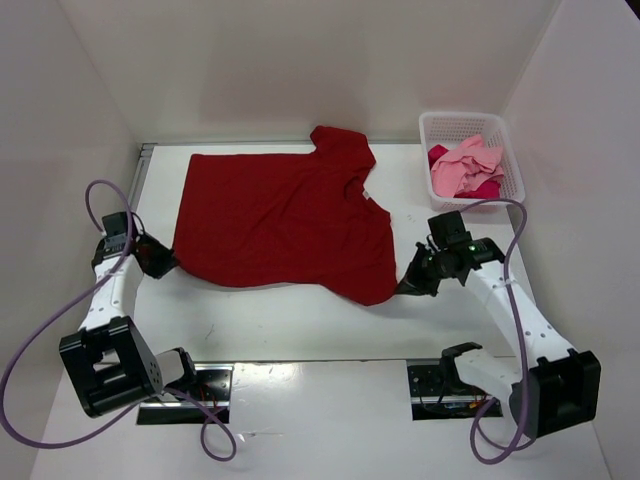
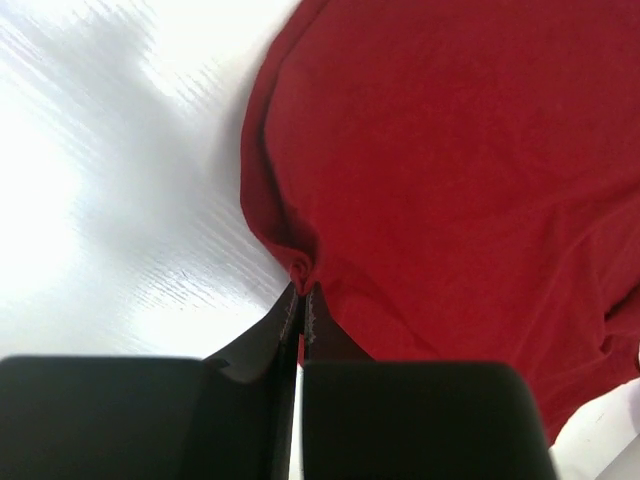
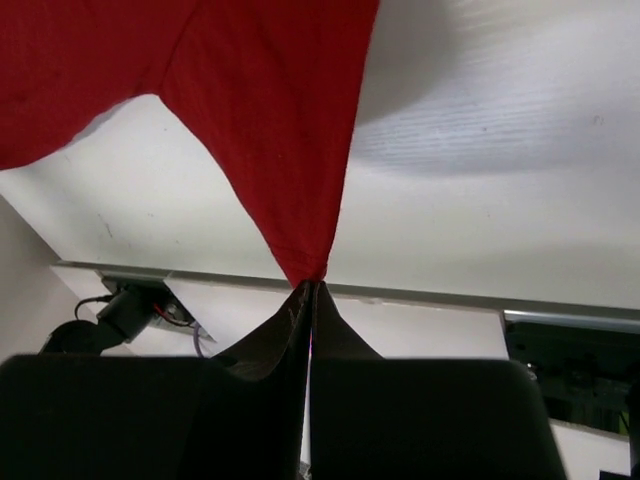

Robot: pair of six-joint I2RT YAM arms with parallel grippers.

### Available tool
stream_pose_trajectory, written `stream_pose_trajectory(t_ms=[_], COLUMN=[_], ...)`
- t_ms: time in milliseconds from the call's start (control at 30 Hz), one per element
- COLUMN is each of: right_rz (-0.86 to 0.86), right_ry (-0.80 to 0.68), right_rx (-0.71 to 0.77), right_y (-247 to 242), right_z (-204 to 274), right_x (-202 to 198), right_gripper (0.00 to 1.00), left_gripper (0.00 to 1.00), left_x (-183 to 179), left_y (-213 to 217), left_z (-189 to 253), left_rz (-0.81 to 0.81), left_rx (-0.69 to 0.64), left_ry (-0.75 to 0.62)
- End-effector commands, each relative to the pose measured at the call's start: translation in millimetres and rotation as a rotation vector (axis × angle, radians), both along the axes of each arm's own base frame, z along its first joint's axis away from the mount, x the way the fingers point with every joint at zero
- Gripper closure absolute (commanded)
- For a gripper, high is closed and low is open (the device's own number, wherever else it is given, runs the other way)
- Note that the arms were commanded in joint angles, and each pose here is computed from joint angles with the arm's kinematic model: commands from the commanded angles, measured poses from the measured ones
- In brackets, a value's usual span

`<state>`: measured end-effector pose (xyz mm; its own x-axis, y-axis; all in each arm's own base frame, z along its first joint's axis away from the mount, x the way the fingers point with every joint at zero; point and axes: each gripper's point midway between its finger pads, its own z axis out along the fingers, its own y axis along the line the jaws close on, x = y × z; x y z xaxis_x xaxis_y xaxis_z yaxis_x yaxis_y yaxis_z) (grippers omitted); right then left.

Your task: Fold and stack the t-shirts

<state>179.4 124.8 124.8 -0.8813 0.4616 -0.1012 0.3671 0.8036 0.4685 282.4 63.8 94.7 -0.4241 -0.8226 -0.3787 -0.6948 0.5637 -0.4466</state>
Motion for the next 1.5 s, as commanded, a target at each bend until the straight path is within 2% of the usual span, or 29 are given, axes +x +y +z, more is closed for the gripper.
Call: stream_pose_trajectory(t_ms=[0, 133, 167, 333, 600, 633, 967, 1167, 1300, 1333, 1367, 1400, 1433, 1467], right_rz=[-0.051, -0.063, -0.066, -0.05, -0.058, -0.05, -0.064, -0.067, -0.062, -0.062, -0.058, -0.048, -0.048, -0.039], right_ry=[-0.06, -0.151, -0.207, -0.286, -0.323, -0.358, -0.363, -0.341, -0.348, -0.339, -0.353, -0.344, -0.356, -0.389], right_rx=[-0.002, -0.048, -0.043, -0.067, -0.102, -0.102, -0.123, -0.136, -0.125, -0.126, -0.115, -0.122, -0.12, -0.123], right_y=[2, -5, -5, 3, -1, 1, -14, -14, -11, -11, -9, -10, -10, -11], right_z=[-7, -4, 13, 18, 13, 24, 13, -6, -9, -14, -6, -8, -4, 13], right_x=[38, 102, 124, 200, 274, 286, 332, 349, 361, 361, 360, 354, 353, 348], right_gripper=[1.0, 1.0, 1.0, 1.0, 1.0, 1.0, 1.0, 1.0, 1.0, 0.96, 0.9, 0.74, 0.67, 0.61], left_gripper=[1.0, 1.0, 1.0, 1.0, 1.0, 1.0, 1.0, 0.97, 0.85, 0.73, 0.66, 0.6, 0.55, 0.46], left_x=[1, 24, 27, 47, 96, 105, 142, 157, 164, 166, 167, 167, 160, 159], left_y=[5, 8, 7, 15, 33, 37, 54, 56, 59, 57, 57, 57, 54, 54], left_z=[-8, -9, -11, -19, -10, -8, -4, -34, -36, -34, -26, -19, -19, 0], left_rz=[0.018, 0.017, 0.011, 0.036, 0.061, 0.067, 0.08, 0.077, 0.076, 0.074, 0.073, 0.071, 0.072, 0.069], left_rx=[0.004, -0.03, -0.038, -0.052, -0.044, -0.045, -0.031, -0.069, -0.066, -0.08, -0.074, -0.067, -0.068, -0.051], left_ry=[0.02, -0.01, -0.016, -0.03, -0.085, -0.097, -0.138, -0.099, -0.105, -0.118, -0.135, -0.153, -0.149, -0.195])
